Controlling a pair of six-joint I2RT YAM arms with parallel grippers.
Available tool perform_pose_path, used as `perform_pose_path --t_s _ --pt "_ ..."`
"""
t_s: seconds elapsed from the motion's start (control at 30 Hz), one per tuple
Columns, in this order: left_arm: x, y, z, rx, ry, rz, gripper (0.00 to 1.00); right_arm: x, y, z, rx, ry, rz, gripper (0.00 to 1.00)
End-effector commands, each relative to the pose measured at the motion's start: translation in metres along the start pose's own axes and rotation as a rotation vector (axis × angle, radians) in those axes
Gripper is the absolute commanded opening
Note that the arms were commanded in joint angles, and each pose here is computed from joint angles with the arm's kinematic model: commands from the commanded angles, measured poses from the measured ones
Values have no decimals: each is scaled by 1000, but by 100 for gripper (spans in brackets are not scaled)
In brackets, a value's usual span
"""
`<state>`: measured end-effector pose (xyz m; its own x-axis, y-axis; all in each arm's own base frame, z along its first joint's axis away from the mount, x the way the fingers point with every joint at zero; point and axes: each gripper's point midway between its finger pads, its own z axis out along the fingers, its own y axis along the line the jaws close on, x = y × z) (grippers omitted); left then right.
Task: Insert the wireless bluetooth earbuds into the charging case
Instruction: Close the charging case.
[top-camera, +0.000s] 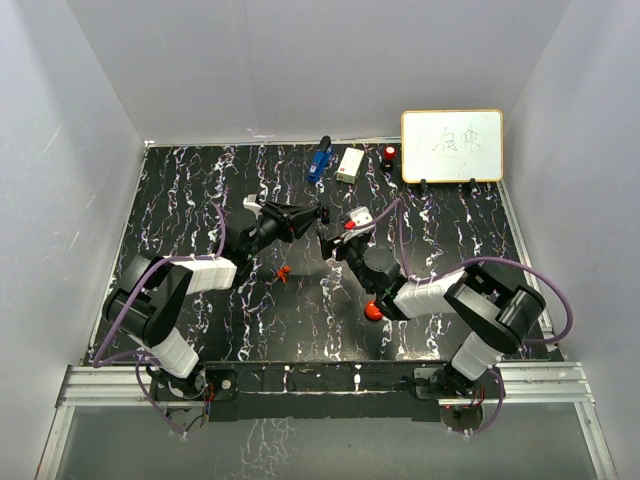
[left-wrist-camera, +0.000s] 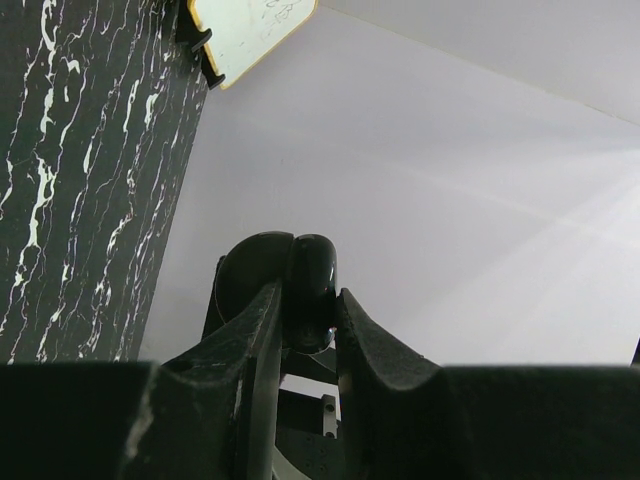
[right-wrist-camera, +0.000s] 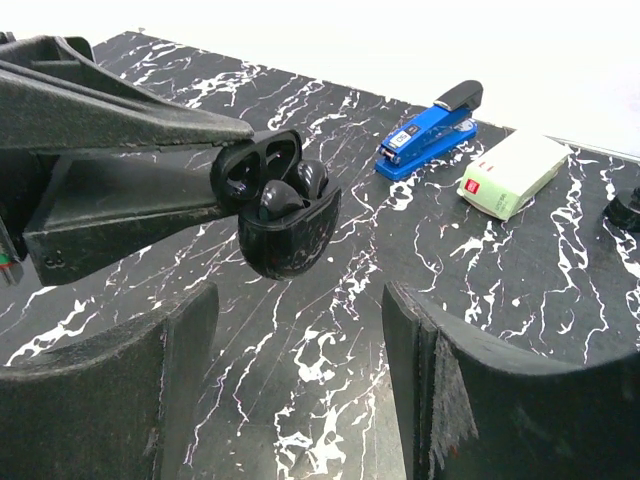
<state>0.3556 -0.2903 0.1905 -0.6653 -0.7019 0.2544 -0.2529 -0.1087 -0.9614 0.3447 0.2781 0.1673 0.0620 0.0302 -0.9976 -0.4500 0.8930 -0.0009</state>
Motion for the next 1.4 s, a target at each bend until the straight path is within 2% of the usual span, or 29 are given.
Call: perform_pose_path --t_s 0.0,1.23,1.37 --pt "11 -27 -8 72 27 14 0 -24 -5 7 44 -90 13 65" --pt "17 -3 -14 43 75 -12 0 -41 -34 4 191 -165 -1 70" --pt "8 1 -14 40 64 -20 0 -39 -38 -2 206 -121 9 72"
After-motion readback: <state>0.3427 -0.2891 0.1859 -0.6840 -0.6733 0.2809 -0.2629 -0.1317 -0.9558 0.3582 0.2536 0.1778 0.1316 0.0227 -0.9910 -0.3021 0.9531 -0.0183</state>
